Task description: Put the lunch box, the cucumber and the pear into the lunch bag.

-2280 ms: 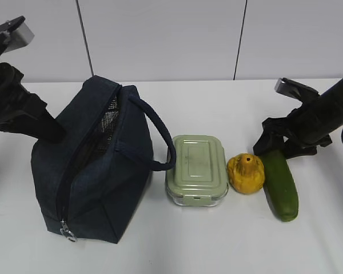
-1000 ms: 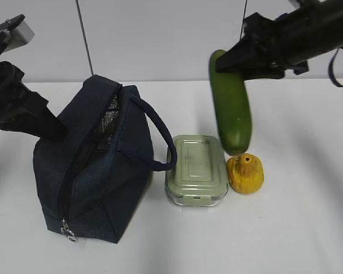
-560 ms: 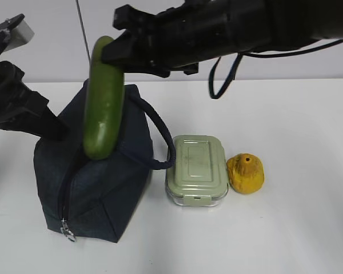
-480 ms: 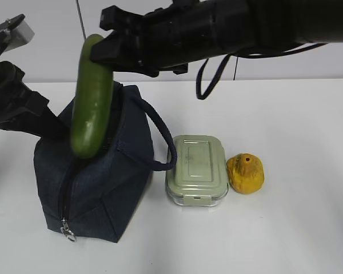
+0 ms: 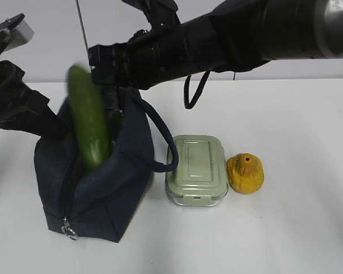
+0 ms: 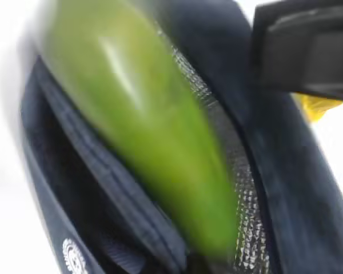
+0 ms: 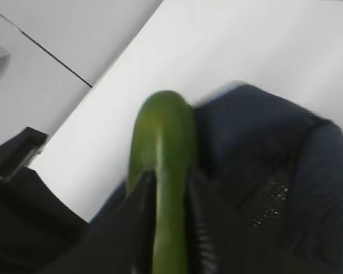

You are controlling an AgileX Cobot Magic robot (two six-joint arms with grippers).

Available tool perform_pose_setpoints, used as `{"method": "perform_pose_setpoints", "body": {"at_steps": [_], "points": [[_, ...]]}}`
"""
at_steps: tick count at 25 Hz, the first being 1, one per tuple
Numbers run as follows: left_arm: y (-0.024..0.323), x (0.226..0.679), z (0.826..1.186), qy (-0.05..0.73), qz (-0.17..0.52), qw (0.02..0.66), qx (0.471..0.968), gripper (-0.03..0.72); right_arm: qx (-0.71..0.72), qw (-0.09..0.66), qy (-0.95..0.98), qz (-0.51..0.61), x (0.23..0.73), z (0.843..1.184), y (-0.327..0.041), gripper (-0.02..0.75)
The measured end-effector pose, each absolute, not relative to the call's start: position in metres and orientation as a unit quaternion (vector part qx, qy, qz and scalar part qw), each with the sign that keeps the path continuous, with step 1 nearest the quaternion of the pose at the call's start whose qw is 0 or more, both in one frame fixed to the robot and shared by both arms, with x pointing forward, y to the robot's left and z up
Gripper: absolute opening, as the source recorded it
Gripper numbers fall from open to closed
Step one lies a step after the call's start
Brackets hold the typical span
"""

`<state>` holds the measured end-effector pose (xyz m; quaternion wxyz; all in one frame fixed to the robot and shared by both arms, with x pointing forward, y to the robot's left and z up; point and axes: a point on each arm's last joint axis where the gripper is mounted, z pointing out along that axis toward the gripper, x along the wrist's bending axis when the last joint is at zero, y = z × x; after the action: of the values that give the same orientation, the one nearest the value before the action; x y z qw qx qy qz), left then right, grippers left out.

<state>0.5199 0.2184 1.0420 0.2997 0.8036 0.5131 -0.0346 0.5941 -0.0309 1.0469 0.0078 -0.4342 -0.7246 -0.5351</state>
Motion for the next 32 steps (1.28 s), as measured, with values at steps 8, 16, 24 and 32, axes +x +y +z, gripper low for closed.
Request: {"method": "perform_pose_setpoints", "body": {"at_steps": [8,16,24,32], "points": [[0.218,0.52,1.042,0.513,-0.035,0.3,0.803,0.022,-0.42,0.003,-0.786,-0.454,0.589,1.018,-0.035,0.0],[0.218,0.52,1.042,0.513,-0.036,0.3,0.803,0.022,-0.392,-0.026,-0.804,-0.447,0.585,1.044,-0.054,0.122],[0.218,0.52,1.042,0.513,-0.036,0.299,0.804,0.022,-0.463,-0.019,-0.814,-0.35,0.597,1.05,-0.127,0.426],[0.218,0.52,1.042,0.513,-0.036,0.299,0.804,0.022,-0.5,-0.068,-0.852,-0.143,0.592,1.027,-0.165,0.435]]}}
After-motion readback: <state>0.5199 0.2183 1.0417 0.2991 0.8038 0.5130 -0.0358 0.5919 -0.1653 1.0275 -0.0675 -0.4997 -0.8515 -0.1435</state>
